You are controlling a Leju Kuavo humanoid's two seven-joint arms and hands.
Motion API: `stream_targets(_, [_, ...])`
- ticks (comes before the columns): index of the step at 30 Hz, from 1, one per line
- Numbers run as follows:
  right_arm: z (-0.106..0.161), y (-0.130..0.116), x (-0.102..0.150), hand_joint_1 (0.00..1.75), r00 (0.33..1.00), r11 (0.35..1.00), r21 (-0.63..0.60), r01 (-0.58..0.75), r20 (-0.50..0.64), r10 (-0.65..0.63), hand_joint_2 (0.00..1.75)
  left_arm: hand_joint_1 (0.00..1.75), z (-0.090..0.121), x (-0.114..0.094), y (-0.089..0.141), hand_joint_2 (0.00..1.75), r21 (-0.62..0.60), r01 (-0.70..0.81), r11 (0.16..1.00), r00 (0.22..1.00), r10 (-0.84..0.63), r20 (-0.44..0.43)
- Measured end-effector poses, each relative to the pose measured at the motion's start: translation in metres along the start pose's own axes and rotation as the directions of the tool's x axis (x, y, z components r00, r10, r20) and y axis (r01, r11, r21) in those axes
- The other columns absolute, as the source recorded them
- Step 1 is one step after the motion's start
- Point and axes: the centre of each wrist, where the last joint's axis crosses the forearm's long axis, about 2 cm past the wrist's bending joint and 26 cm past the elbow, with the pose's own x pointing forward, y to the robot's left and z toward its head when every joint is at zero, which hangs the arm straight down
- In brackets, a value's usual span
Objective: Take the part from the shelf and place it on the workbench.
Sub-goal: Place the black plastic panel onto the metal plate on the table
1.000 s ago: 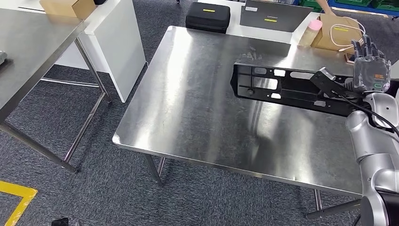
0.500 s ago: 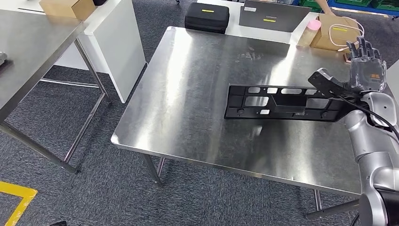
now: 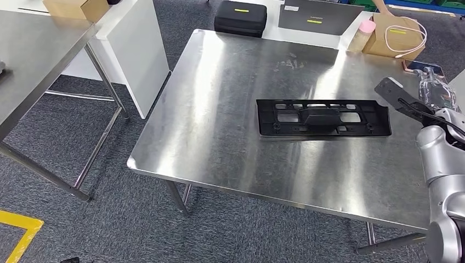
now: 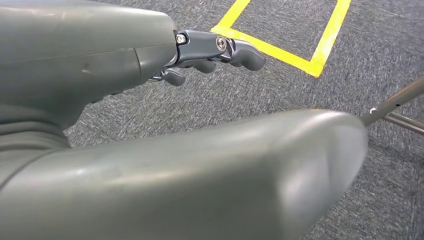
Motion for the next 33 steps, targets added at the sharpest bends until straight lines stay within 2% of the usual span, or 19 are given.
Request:
stream_targets(5, [-0.002, -0.010, 0.004, 0.00, 0.998, 0.990, -0.141, 0.020, 0.060, -0.012, 0.00, 0.00, 0.000, -0.001, 0.000, 0.00, -0.001, 0.000, 1.000, 1.000, 0.000, 0.007])
stream_targets(8, [-0.004, -0.017, 0.009, 0.00, 0.996, 0.982, -0.186, 0.026, 0.083, -0.011, 0.00, 0.00, 0.001, -0.001, 0.000, 0.00, -0.007, -0.005, 1.000, 1.000, 0.005, 0.001])
stream_targets(15, [-0.007, -0.027, 0.016, 0.00, 0.995, 0.973, -0.229, 0.021, 0.098, 0.001, 0.00, 0.00, 0.001, -0.002, -0.001, 0.00, -0.033, -0.019, 0.999, 1.000, 0.019, -0.013])
stream_targets(21, [-0.008, -0.031, 0.026, 0.00, 0.995, 0.967, -0.255, 0.026, 0.104, 0.001, 0.00, 0.00, 0.002, -0.002, -0.002, 0.00, -0.095, -0.005, 0.995, 0.994, -0.006, -0.114])
stream_targets(33, [-0.006, -0.021, 0.018, 0.00, 0.995, 0.967, -0.250, 0.039, 0.100, -0.015, 0.00, 0.00, -0.001, 0.004, -0.005, 0.00, -0.133, 0.038, 0.990, 0.993, -0.052, -0.105])
